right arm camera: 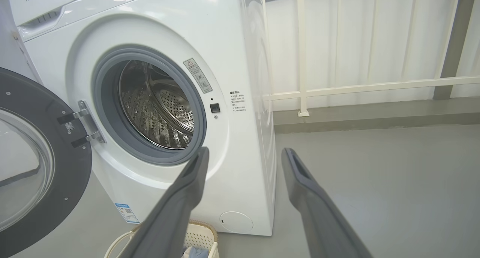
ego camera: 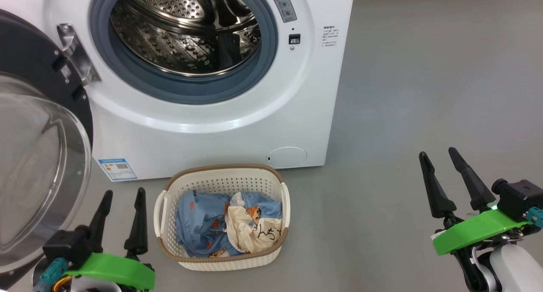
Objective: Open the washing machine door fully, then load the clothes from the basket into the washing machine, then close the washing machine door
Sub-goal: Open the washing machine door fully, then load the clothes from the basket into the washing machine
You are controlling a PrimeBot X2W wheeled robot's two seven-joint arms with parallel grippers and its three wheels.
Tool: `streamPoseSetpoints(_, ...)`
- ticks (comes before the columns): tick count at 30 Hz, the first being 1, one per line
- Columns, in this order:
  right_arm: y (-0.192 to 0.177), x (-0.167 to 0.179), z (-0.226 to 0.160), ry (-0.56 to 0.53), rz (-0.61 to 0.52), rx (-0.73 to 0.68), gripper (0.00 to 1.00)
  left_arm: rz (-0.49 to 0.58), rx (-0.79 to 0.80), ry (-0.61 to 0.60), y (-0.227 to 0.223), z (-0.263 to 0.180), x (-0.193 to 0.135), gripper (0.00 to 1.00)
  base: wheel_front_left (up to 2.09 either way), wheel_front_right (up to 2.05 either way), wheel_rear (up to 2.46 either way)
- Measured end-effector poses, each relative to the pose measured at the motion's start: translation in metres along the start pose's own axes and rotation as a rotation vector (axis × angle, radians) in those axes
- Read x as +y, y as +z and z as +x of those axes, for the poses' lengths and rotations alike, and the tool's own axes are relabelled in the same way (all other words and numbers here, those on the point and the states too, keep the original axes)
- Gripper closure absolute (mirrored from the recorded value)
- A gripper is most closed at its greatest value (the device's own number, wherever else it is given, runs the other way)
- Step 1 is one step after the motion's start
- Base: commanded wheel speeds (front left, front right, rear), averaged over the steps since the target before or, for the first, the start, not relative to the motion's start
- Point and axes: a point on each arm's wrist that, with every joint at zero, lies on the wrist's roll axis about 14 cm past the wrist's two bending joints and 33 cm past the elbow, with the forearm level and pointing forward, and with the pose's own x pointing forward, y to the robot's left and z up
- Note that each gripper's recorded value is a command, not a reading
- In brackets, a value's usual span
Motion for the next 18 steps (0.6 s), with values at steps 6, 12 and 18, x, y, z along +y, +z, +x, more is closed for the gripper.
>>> streamPoseSetpoints(6,-0.0002,0.0008,0.0021,0.003,0.002,-0.001,0.00,0.012,-0.007,0.008,0.0020,-0.0013,0.0031,0.00,0.00,0.00,0.00)
streamPoseSetpoints(12,-0.0019,0.0019,0.0044,0.007,0.004,0.003,0.00,0.014,-0.008,0.013,0.0012,-0.0021,0.0038,0.00,0.00,0.00,0.00)
streamPoseSetpoints(18,-0.0018,0.0037,0.0058,0.012,0.005,0.002,0.00,0.015,-0.005,0.026,-0.0005,-0.0061,0.0078,0.00,0.00,0.00,0.00)
